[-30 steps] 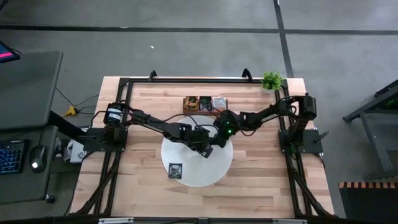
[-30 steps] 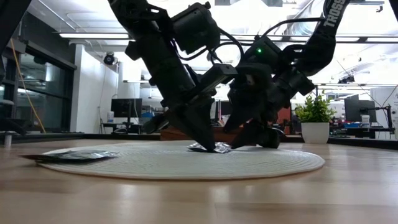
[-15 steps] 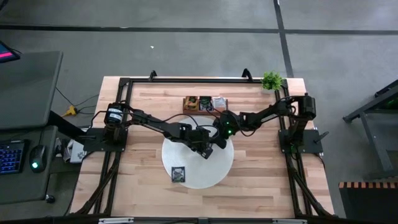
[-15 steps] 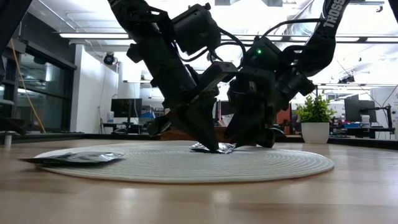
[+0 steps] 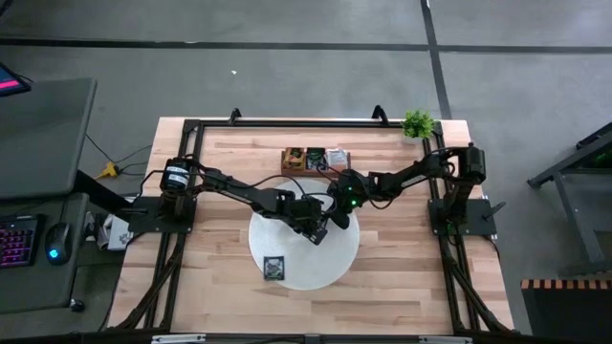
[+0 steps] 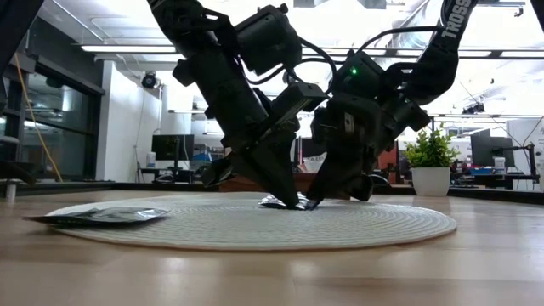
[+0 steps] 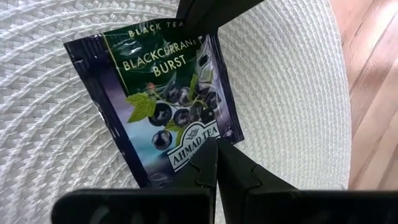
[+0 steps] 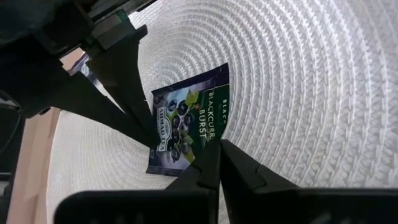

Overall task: Pick & Place Tea
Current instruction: Put the black tea bag into the middle section of the wooden organizer

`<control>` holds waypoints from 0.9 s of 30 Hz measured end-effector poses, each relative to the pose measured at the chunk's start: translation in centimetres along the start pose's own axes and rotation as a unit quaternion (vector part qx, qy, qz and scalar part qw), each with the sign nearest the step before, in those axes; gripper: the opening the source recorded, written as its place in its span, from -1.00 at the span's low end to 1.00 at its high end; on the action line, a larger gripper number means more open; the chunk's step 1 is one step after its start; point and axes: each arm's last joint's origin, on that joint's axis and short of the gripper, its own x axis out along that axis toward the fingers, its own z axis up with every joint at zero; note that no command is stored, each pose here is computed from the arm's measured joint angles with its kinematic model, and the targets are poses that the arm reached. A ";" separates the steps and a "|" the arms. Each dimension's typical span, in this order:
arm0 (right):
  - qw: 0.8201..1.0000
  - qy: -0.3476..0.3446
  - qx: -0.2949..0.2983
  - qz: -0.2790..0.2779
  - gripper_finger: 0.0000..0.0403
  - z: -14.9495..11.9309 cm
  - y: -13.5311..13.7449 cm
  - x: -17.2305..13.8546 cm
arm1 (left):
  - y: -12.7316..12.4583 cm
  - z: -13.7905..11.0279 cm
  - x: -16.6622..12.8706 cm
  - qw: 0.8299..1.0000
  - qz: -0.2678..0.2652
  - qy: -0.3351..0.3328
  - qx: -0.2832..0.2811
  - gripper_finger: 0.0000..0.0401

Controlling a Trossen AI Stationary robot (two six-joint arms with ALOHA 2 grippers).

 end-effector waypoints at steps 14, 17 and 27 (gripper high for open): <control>1.000 -0.008 -0.003 -0.002 -1.00 0.2 0.2 -0.2 | -0.5 0.2 -0.5 0.999 -0.029 0.000 0.044 -0.87; 1.000 -0.008 -0.003 -0.002 -1.00 0.2 0.2 -0.2 | -0.7 0.2 -0.5 0.997 -0.042 0.006 0.059 -0.68; 1.000 -0.007 -0.003 -0.003 -1.00 0.2 0.2 -0.2 | -0.8 0.6 -1.3 0.998 -0.041 -0.004 0.041 0.22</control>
